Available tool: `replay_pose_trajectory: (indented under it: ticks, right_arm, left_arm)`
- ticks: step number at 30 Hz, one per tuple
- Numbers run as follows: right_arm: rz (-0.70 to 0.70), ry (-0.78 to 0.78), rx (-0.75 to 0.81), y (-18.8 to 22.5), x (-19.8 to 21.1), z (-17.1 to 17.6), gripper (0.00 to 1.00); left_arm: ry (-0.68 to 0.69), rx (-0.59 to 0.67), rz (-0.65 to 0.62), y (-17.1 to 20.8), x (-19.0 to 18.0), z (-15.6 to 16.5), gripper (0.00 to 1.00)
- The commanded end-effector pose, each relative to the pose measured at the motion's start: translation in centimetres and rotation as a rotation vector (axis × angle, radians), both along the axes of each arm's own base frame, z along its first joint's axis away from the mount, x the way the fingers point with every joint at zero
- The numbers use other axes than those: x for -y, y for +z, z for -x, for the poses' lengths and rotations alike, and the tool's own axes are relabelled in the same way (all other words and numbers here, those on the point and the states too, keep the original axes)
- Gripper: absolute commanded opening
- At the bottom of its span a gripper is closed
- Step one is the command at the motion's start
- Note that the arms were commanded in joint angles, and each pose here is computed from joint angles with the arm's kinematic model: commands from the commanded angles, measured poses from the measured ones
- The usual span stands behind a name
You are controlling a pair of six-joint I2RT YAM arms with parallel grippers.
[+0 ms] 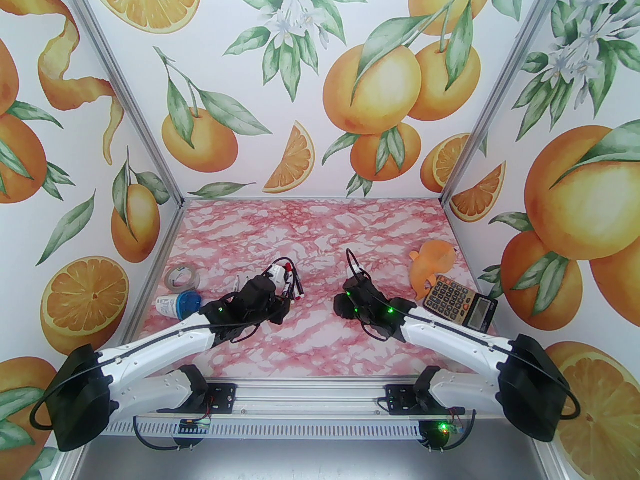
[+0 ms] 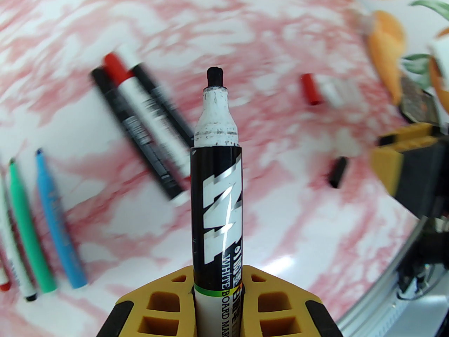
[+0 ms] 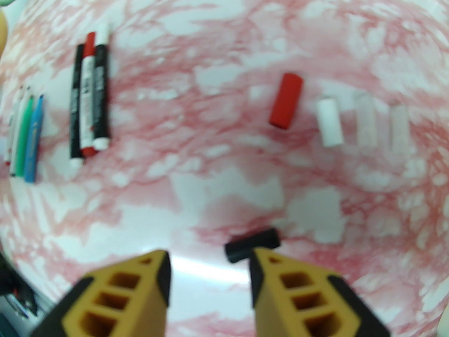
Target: Open the pen caps
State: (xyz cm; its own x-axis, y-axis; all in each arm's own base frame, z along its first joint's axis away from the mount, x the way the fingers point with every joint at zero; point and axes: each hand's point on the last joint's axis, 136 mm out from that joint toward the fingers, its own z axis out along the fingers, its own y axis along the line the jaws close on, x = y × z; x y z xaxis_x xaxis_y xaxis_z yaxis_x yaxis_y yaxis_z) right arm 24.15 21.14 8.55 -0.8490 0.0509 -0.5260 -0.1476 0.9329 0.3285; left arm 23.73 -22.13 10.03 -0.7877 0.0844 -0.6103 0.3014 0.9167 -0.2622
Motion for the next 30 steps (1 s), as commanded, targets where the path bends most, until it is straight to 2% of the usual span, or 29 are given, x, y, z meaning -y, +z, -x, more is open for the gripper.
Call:
replay_pose_trajectory:
  ticks: [1,6,9,12,15,19,30]
  right_arm:
    - [-0.075,0.103,-0.010,0.4,-1.8,1.1,0.49]
    - [-0.106,0.147,0.004,0.8,-2.0,1.8,0.55]
    - [-0.167,0.207,0.001,1.4,-3.0,2.7,0.65]
    - [-0.282,0.292,0.024,2.7,-4.5,3.8,0.83]
    - [-0.339,0.307,0.056,3.9,-4.8,4.1,0.93]
    - [-0.341,0.292,0.098,4.8,-4.6,4.0,1.00]
    - [-0.327,0.224,0.208,6.2,-4.7,3.4,1.00]
  left_arm:
    - [0.131,-0.023,-0.084,-0.7,-1.8,-1.1,0.00]
    - [0.236,-0.030,-0.109,-2.2,-2.5,-2.2,0.00]
    - [0.275,-0.036,-0.138,-3.0,-2.5,-2.9,0.00]
    - [0.305,-0.034,-0.174,-3.7,-2.6,-3.6,0.00]
    - [0.329,-0.021,-0.191,-4.0,-2.6,-4.2,0.00]
    - [0.358,-0.012,-0.221,-4.6,-3.0,-5.0,0.00]
    - [0.346,-0.057,-0.251,-6.4,-3.2,-6.1,0.00]
